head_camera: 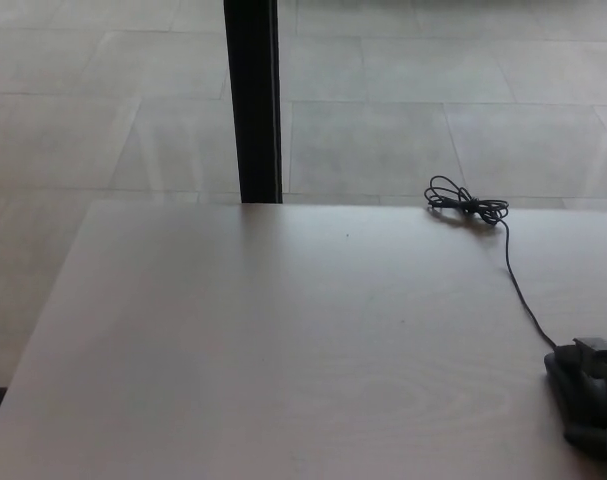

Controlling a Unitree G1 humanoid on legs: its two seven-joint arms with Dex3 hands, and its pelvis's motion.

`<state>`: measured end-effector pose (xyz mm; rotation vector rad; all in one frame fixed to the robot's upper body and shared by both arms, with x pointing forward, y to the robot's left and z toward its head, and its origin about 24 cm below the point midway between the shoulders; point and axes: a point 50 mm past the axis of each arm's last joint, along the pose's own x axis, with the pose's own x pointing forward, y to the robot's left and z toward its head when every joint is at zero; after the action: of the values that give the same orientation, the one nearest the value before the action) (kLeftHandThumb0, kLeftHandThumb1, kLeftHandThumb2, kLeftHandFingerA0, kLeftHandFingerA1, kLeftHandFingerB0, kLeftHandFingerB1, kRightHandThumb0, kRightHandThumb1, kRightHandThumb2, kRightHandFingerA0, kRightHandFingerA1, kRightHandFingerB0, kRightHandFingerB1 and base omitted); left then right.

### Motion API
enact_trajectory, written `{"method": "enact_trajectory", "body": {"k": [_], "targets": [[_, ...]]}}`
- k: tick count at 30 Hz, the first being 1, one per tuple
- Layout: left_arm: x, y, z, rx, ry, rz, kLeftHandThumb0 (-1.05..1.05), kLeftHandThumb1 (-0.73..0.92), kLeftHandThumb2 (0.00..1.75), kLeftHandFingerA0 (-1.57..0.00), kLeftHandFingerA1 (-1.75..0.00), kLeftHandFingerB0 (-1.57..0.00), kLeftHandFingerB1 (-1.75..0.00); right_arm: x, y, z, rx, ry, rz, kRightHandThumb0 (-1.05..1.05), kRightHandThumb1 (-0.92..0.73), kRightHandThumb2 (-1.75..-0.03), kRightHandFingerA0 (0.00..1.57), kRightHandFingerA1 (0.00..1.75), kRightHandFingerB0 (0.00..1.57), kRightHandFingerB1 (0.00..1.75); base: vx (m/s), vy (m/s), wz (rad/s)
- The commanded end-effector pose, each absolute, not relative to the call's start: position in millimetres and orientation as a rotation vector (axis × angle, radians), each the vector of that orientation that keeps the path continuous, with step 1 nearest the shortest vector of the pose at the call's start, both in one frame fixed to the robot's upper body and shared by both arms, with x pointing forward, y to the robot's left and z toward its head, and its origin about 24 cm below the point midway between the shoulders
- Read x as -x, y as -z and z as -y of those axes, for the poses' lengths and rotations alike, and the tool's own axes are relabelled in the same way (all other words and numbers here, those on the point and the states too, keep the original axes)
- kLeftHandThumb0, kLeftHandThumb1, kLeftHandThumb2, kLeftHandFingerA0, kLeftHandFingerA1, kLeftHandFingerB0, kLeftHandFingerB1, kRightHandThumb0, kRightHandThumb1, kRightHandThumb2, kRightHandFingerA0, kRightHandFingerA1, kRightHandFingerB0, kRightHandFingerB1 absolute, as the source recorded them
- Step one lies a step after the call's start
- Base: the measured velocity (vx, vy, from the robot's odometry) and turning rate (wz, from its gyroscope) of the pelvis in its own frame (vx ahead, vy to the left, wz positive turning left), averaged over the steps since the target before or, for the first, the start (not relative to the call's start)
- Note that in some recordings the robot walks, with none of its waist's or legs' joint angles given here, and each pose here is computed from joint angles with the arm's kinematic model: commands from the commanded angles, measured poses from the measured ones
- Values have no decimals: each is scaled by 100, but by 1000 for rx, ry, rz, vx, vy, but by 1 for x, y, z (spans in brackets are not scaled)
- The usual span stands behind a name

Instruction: The robot uses its right fingers to click on the left button of the black mouse placed on the table.

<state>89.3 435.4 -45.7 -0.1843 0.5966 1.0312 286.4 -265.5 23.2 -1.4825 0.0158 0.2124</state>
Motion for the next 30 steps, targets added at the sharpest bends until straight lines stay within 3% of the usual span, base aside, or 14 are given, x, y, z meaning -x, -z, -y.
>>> {"method": "enact_trajectory", "body": {"k": [1, 2, 3, 5, 6, 8, 9, 13, 14, 21, 22, 23, 24, 30], "targets": [[-89, 39, -442, 184, -1046, -570, -82, 87, 66, -82, -56, -67, -49, -269, -3, 282, 1549, -280, -145, -63, -64, -106, 15, 53, 35, 54, 0, 0, 0], [-88, 39, -442, 177, -1044, -567, -82, 87, 66, -82, -56, -67, -49, -268, -3, 284, 1547, -276, -149, -63, -64, -106, 15, 53, 35, 54, 0, 0, 0], [-89, 38, -442, 179, -1044, -569, -82, 87, 66, -80, -56, -66, -49, -268, -2, 285, 1537, -276, -172, -68, -85, -66, 24, 45, 37, 34, 0, 0, 0], [-89, 38, -442, 181, -1043, -563, -83, 87, 66, -80, -56, -66, -50, -269, -3, 285, 1548, -278, -168, -68, -86, -66, 24, 43, 37, 34, 0, 0, 0], [-89, 38, -442, 187, -1041, -561, -84, 86, 67, -76, -54, -63, -49, -269, -4, 285, 1551, -276, -159, -65, -65, -105, 17, 52, 37, 54, 0, 0, 0], [-89, 38, -442, 199, -1043, -559, -84, 86, 66, -79, -54, -64, -49, -270, -6, 284, 1549, -272, -136, -66, -66, -105, 17, 51, 36, 53, 0, 0, 0], [-89, 38, -442, 193, -1044, -561, -84, 86, 66, -78, -54, -64, -49, -272, -9, 282, 1553, -273, -124, -67, -83, -65, 28, 43, 37, 34, 0, 0, 0], [-88, 39, -441, 195, -1044, -563, -83, 87, 66, -76, -53, -65, -49, -291, -34, 271, 1547, -254, -51, -64, -83, -65, 28, 41, 38, 34, 0, 0, 0], [-88, 40, -441, 200, -1046, -564, -83, 87, 66, -79, -54, -66, -49, -302, -49, 266, 1542, -232, -1, -63, -65, -103, 17, 50, 35, 53, 0, 0, 0], [-87, 40, -441, 194, -1047, -566, -83, 87, 66, -76, -53, -64, -49, -334, -110, 252, 1557, -135, 161, -68, -70, -106, 20, 51, 34, 52, 0, 0, 0], [-87, 41, -441, 206, -1052, -566, -84, 87, 66, -77, -54, -64, -49, -343, -131, 251, 1535, -108, 184, -65, -85, -66, 29, 44, 37, 34, 0, 0, 0], [-86, 41, -441, 208, -1052, -567, -84, 87, 66, -77, -54, -64, -49, -344, -133, 251, 1532, -106, 185, -65, -85, -66, 29, 44, 37, 34, 0, 0, 0], [-86, 41, -440, 189, -1040, -568, -85, 88, 66, -77, -55, -64, -49, -349, -150, 253, 1529, -66, 205, -67, -67, -105, 18, 50, 35, 52, 0, 0, 0], [-85, 41, -440, 176, -1030, -572, -90, 74, 85, -71, -58, -58, -52, -359, -194, 265, 1494, 84, 297, -66, -65, -104, 23, 52, 41, 54, 0, 0, 0]]}}
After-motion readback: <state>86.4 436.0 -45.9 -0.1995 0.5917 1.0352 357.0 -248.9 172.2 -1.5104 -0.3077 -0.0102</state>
